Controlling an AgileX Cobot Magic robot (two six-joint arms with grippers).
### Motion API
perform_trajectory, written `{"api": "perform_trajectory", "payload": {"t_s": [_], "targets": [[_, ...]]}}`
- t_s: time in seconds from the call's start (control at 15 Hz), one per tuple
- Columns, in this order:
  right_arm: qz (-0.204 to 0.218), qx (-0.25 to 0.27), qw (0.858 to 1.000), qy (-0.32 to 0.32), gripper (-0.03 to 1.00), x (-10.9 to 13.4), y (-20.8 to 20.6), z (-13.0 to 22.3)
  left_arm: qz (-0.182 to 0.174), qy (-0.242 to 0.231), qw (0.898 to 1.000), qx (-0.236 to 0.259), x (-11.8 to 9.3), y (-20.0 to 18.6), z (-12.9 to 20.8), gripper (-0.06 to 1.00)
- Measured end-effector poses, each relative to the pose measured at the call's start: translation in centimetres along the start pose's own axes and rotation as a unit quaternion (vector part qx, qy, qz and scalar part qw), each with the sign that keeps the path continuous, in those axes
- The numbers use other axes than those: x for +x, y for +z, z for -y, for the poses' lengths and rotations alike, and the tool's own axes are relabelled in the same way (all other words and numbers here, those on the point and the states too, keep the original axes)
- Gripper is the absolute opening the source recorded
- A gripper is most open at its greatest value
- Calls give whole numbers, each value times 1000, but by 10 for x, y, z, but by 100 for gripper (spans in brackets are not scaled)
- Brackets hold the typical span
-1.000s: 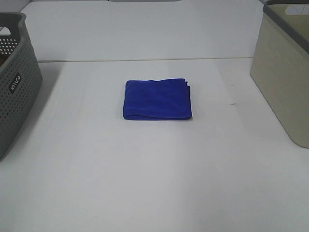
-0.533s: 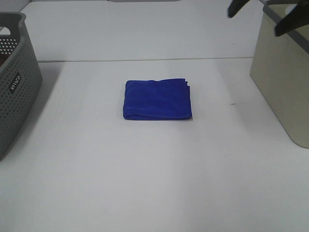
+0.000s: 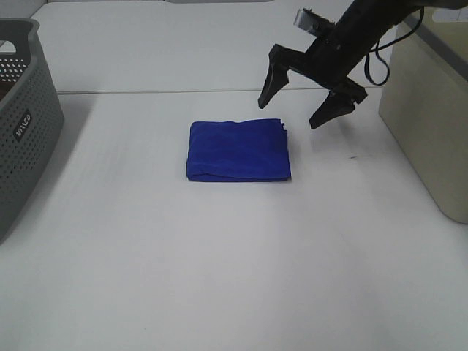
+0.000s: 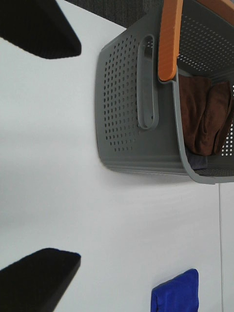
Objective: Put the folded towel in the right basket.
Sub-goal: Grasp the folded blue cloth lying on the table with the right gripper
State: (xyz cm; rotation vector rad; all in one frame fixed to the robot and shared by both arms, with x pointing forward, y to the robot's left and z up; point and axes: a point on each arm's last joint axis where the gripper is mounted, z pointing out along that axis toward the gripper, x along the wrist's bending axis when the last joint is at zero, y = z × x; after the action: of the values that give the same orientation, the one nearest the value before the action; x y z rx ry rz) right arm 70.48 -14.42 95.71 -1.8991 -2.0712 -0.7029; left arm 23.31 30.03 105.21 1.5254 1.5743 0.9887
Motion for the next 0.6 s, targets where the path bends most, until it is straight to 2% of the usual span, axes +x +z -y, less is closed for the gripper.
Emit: {"api": "perform_trajectory", "payload": {"t_s": [0.33, 0.6], "targets": [[11, 23, 1000, 17, 96, -27, 51, -4, 0, 0, 1000, 0, 0, 0, 0, 98], [22, 15, 999, 21, 96, -37, 66, -6, 0, 0, 1000, 0, 0, 0, 0, 98]]}}
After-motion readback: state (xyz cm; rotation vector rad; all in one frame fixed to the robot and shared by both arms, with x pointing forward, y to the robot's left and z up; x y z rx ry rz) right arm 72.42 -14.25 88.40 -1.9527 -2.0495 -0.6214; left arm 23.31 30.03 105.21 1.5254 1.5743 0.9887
